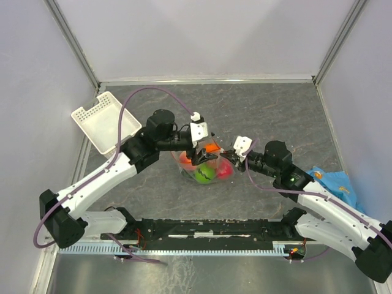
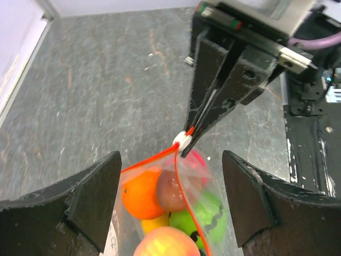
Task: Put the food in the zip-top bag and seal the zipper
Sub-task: Zip the zipper food storage bag at the center of the board.
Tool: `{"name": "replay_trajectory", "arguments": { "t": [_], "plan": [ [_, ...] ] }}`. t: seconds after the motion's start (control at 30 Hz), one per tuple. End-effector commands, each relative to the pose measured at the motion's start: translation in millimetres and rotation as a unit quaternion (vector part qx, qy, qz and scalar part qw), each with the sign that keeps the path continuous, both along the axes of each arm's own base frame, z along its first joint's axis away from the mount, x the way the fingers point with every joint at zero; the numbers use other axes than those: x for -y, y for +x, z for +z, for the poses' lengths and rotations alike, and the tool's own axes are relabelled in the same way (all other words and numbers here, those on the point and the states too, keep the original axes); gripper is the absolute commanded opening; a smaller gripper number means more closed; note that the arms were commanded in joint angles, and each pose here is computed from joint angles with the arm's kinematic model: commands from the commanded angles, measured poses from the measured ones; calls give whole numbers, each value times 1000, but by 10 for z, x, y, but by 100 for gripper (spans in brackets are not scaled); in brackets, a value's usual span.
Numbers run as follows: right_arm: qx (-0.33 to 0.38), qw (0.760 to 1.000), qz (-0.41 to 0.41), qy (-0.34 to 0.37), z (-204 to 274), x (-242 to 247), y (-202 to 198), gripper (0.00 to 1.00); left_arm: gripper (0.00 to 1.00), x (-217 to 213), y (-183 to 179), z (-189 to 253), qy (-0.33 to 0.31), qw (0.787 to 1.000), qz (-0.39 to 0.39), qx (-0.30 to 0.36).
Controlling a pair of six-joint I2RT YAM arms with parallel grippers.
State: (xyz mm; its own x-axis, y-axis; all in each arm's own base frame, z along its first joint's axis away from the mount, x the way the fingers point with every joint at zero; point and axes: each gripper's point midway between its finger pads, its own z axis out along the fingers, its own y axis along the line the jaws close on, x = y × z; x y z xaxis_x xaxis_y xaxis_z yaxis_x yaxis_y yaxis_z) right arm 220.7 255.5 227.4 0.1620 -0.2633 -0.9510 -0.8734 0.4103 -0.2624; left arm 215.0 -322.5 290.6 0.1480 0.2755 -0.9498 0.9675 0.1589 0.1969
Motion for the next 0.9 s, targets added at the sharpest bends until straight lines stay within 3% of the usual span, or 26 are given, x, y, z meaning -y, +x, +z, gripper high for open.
{"name": "replay_trajectory", "arguments": {
  "t": [0.0, 0.2, 0.33, 0.73, 0.87],
  "plan": [
    [29, 999, 19, 26, 237, -34, -47, 2, 81, 158, -199, 119, 6, 992, -121, 48],
    [35, 999, 26, 26, 226, -33, -76, 2, 76, 295, -145, -1, 25, 987, -154, 36],
    [39, 999, 22, 23, 207, -14, -67, 2, 66, 347, -167, -106, 35, 983, -177, 15],
    [37, 999, 10, 18, 171, 7, -32, 2, 21, 329, -187, -196, 47, 982, -182, 3],
    [43, 999, -5, 21, 190, 61, -14, 2, 16, 272, -161, -220, 56, 986, -160, 3]
  ]
}}
